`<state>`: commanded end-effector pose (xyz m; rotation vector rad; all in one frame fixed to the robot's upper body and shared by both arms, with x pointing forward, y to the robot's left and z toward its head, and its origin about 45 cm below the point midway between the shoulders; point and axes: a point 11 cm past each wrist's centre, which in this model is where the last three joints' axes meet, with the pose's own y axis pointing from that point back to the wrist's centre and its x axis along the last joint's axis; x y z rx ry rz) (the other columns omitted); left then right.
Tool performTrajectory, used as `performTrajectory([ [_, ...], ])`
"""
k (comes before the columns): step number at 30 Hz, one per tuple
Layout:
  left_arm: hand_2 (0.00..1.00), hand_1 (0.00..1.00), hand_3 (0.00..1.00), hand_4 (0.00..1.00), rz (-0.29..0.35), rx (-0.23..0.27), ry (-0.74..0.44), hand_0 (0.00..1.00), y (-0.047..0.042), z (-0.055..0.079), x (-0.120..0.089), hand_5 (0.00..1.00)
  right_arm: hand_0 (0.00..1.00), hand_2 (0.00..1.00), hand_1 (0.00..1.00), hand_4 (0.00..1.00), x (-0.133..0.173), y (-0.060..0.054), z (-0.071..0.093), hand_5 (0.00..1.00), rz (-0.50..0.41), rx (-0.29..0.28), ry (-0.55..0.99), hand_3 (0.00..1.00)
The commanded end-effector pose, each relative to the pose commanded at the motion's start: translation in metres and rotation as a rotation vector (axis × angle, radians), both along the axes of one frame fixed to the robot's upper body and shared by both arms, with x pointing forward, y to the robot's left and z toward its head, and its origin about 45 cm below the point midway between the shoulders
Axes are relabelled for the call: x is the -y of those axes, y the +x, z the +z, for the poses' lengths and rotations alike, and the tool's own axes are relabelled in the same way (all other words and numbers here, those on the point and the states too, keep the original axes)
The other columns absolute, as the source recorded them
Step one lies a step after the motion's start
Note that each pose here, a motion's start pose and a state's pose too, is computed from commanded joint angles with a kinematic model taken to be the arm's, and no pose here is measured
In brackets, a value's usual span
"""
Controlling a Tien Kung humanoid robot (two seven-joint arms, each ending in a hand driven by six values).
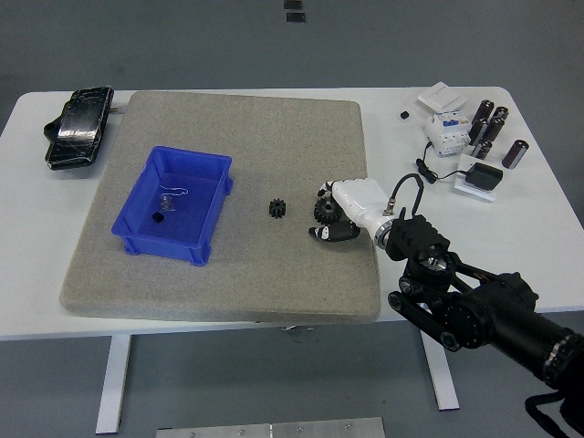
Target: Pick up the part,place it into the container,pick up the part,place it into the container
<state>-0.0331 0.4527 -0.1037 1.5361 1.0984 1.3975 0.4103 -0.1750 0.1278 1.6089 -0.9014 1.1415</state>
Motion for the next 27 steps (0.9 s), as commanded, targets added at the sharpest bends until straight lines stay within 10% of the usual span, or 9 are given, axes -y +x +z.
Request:
performTrajectory([
  [2, 0.576, 0.619, 0.581, 0.675, 0.0, 0.0, 0.0, 0.664, -0.0001, 0.0, 0.0, 0.489, 0.482, 0.552, 0.588, 0.724, 0.0, 0.0, 0.0, 0.347, 0.0, -0.001, 0.0, 0.678],
  [3, 0.576, 0.619, 0.581, 0.675, 0.0, 0.0, 0.0, 0.664, -0.0002, 0.0, 0.0, 0.489, 0.481, 0.517, 0.581, 0.583, 0.001, 0.0, -0.001, 0.067, 0.0, -0.001, 0.001, 0.654],
  [18, 0.577, 0.619, 0.582, 0.674, 0.002, 0.001, -0.001, 0.664, -0.0005, 0.0, 0.001, 0.49, 0.497, 0.488, 0.577, 0.557, 0.001, 0.0, 0.0, 0.002, 0.008, 0.016, 0.009, 0.572],
  [27, 0.578, 0.619, 0.581, 0.674, 0.005, -0.003, -0.001, 0.664, -0.0022, 0.0, 0.001, 0.494, 0.508, 0.486, 0.574, 0.546, -0.042, -0.002, 0.039, 0.002, 0.125, 0.113, 0.069, 0.567],
])
